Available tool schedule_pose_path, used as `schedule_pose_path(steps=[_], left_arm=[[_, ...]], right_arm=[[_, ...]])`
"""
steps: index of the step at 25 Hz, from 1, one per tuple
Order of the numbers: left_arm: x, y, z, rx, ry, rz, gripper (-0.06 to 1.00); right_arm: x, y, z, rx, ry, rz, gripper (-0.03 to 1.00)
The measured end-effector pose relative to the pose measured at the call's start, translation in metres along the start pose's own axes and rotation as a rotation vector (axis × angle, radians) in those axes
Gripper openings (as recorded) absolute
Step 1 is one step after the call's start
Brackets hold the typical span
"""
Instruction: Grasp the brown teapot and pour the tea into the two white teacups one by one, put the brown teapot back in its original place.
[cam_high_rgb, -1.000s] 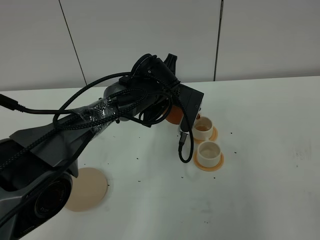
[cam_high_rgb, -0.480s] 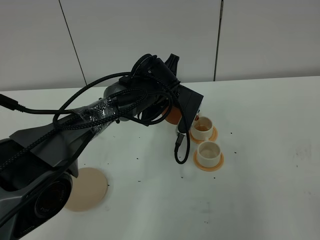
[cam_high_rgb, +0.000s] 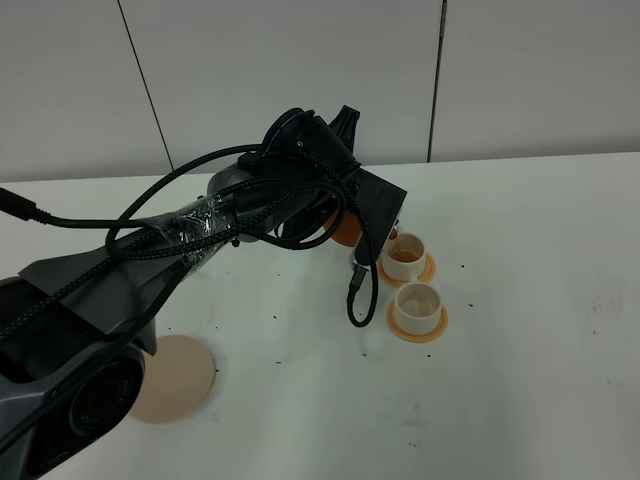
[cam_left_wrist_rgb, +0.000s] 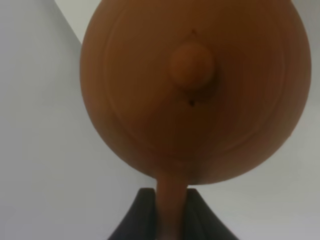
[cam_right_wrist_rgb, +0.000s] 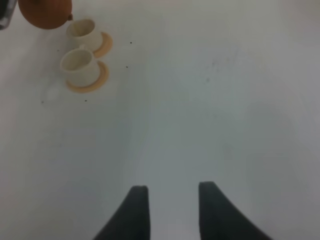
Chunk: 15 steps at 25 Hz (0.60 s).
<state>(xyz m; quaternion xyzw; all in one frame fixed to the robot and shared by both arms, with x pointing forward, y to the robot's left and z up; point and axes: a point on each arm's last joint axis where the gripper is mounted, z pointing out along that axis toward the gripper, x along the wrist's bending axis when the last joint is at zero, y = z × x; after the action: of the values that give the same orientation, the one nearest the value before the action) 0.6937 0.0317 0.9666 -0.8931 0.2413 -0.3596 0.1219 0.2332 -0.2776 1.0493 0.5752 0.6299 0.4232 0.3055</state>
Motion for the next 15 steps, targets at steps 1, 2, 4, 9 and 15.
schedule_pose_path(steps=[1, 2, 4, 9, 15], left_arm=[[0.0001, 0.0000, 0.0000, 0.000, 0.001, 0.001, 0.17], [0.0002, 0.0001, 0.0000, -0.001, 0.002, 0.002, 0.17], [0.0006, 0.0003, 0.0000, -0.003, 0.006, 0.003, 0.17], [0.0014, 0.0006, 0.0000, -0.007, 0.015, 0.004, 0.17], [0.0017, 0.0008, 0.0000, -0.008, 0.018, 0.004, 0.17]], right_arm=[[0.0000, 0.0000, 0.0000, 0.000, 0.000, 0.000, 0.24], [0.0000, 0.0000, 0.0000, 0.000, 0.000, 0.000, 0.24], [0.0000, 0.0000, 0.0000, 0.000, 0.000, 0.000, 0.24], [0.0000, 0.0000, 0.0000, 0.000, 0.000, 0.000, 0.24], [0.0000, 0.0000, 0.0000, 0.000, 0.000, 0.000, 0.24]])
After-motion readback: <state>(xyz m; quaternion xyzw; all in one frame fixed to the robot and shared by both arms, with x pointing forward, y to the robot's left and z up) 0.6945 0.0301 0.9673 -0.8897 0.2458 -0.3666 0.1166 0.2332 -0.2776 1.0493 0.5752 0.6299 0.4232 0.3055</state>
